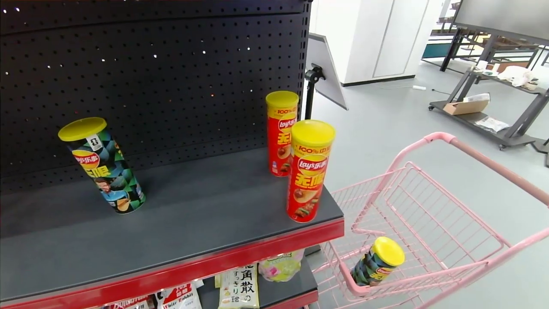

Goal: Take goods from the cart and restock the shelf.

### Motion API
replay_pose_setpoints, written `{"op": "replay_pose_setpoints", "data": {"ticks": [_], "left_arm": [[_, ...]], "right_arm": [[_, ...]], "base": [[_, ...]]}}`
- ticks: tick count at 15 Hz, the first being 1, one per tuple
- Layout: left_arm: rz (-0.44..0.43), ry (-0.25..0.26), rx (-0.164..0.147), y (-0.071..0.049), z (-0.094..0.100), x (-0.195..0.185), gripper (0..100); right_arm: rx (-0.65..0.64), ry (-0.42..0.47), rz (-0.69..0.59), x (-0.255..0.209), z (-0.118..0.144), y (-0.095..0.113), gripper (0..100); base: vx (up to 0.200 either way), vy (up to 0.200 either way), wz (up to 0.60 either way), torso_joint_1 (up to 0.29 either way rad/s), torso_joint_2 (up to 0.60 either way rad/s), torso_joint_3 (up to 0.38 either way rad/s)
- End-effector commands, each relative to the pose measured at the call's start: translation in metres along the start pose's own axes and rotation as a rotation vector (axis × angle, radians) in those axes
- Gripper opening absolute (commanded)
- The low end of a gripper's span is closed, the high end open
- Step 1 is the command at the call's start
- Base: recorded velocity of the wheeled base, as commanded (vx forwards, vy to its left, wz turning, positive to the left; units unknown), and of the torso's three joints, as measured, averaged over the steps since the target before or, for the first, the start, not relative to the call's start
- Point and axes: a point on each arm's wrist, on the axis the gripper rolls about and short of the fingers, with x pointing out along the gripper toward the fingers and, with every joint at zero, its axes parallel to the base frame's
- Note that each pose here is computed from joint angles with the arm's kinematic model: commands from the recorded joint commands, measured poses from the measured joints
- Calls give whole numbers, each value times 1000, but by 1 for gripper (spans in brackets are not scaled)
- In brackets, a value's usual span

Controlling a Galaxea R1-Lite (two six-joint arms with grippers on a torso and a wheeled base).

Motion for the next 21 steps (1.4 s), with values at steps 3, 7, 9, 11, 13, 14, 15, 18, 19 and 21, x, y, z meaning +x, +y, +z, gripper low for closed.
{"op": "replay_pose_setpoints", "data": {"ticks": [3,7,9,11,13,14,15,18,19,21], "left_arm": [[0,0,0,0,0,0,100],[0,0,0,0,0,0,100],[0,0,0,0,0,0,100],[0,0,0,0,0,0,100],[1,0,0,0,0,0,100],[0,0,0,0,0,0,100],[0,0,0,0,0,0,100],[0,0,0,0,0,0,100],[0,0,0,0,0,0,100],[0,0,0,0,0,0,100]], "right_arm": [[0,-1,1,0,0,0,100],[0,-1,1,0,0,0,100],[0,-1,1,0,0,0,100],[0,-1,1,0,0,0,100],[0,-1,1,0,0,0,100],[0,-1,-1,0,0,0,100],[0,-1,-1,0,0,0,100],[-5,-2,-7,0,0,0,100],[-2,-1,-7,0,0,0,100],[-5,-45,24,-3,32,0,100]], "base": [[0,0,0,-137,346,193],[0,0,0,-140,353,209],[0,0,0,-141,359,215],[0,0,0,-149,378,224],[0,0,0,-156,400,241],[0,0,0,-144,403,246],[0,0,0,-173,471,290],[0,0,0,-133,362,230],[0,0,0,-51,129,85],[0,0,0,-9,38,23]]}}
